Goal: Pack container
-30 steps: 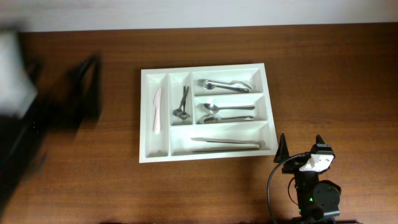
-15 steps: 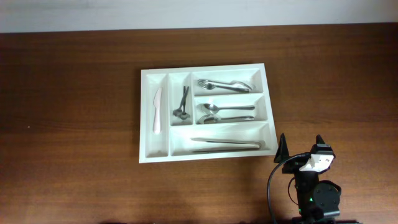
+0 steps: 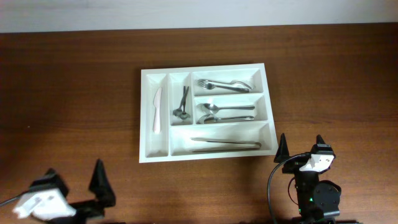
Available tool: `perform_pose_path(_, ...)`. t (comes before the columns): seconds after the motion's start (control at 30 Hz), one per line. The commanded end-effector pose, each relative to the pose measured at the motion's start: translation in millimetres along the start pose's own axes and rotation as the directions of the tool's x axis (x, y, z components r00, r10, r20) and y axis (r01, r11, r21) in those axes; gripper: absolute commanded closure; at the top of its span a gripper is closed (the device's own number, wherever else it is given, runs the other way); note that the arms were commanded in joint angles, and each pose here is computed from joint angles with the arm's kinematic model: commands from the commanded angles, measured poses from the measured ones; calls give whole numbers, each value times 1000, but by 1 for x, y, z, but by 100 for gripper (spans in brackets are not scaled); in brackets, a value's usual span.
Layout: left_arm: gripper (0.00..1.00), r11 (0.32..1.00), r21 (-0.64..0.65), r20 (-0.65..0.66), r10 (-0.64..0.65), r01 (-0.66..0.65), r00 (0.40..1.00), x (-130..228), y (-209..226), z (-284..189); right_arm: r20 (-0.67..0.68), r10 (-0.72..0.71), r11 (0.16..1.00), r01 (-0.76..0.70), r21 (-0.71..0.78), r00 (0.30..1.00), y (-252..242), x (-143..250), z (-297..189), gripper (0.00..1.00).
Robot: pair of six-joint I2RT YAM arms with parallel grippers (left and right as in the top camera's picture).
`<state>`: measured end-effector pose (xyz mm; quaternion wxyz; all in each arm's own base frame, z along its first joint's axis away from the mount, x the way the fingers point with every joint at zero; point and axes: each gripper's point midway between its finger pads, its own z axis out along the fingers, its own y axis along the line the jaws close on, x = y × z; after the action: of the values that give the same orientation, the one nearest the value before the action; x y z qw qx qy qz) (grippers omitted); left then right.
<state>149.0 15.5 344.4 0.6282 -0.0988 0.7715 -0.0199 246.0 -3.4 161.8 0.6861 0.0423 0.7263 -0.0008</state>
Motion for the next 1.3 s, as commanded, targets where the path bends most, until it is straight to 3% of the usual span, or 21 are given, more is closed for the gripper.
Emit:
perform_pose_path(0.0,1,1000,-24,-1,13,-13,1000,41,9,30,-4,-9,1000,10,23,1000,-5,2,0,1)
perform_pose_path(0.47,1,1000,-13,-77,16,-17,997,162,23,101,-4,-10,1000,10,24,1000,-5,2,0,1)
perform_pose_path(0.7,1,999,-14,-83,48,-50,995,182,26,116,-3,-9,1000,9,23,1000,-5,2,0,1)
perform_pose_path(1.07,1,947,1,-22,321,-321,947,177,25,122,-3,-9,1000,9,23,1000,-5,2,0,1)
perform_pose_path(1.27,1,945,3,-36,327,-328,944,180,25,122,-4,-10,1000,10,24,1000,-5,2,0,1)
